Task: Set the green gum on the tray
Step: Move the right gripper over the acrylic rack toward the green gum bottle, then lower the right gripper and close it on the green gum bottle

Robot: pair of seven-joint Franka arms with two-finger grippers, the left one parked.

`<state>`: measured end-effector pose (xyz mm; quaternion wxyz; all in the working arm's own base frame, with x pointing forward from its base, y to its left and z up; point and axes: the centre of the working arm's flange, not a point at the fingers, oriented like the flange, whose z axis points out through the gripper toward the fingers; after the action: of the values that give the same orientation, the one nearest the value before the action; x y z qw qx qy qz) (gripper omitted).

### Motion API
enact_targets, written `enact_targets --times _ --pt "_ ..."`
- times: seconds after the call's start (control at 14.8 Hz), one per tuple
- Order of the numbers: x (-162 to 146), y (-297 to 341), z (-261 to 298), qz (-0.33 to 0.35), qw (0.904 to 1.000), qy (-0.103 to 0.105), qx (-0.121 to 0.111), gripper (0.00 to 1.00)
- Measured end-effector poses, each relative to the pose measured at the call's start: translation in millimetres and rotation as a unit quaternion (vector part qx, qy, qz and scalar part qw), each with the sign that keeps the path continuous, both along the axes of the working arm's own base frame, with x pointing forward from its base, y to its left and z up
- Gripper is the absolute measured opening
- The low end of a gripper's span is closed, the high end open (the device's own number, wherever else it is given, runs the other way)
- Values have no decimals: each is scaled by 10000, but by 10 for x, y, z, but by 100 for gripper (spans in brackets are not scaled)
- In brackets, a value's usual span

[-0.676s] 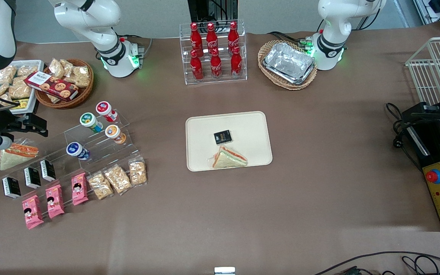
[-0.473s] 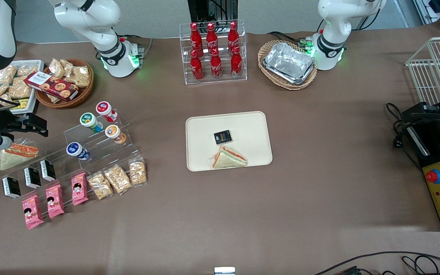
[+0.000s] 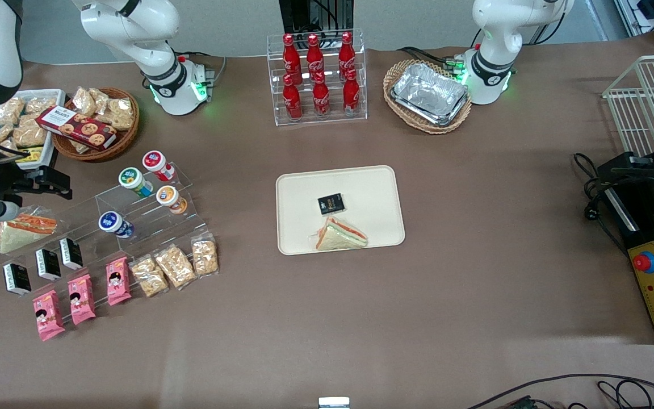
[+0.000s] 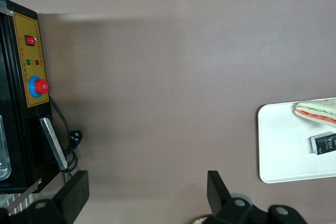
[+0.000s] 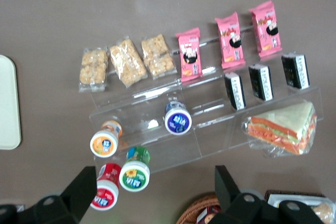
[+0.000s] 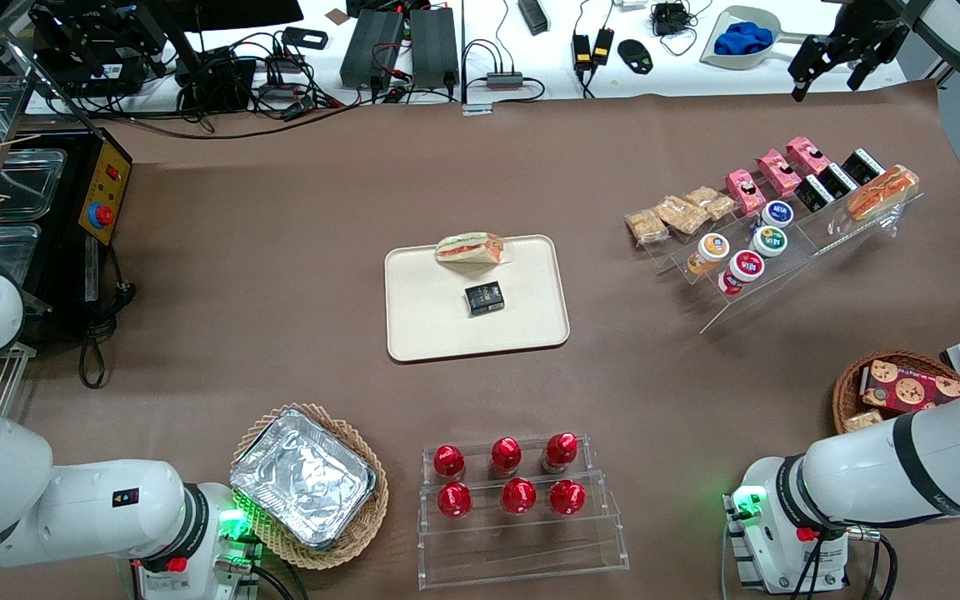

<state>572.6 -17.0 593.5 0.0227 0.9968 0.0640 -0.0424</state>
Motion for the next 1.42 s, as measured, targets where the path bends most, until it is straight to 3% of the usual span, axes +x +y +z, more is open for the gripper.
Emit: enact_targets --times 0.41,0.68,1.01,1.42 --pt "-322 -77 201 -312 9995 1 54 100" --pt "-788 -35 121 -1181 9929 46 98 100" --pt "-1263 24 -300 -2005 9796 70 150 100" --pt "-1476 56 -1105 -2505 9678 2 244 100"
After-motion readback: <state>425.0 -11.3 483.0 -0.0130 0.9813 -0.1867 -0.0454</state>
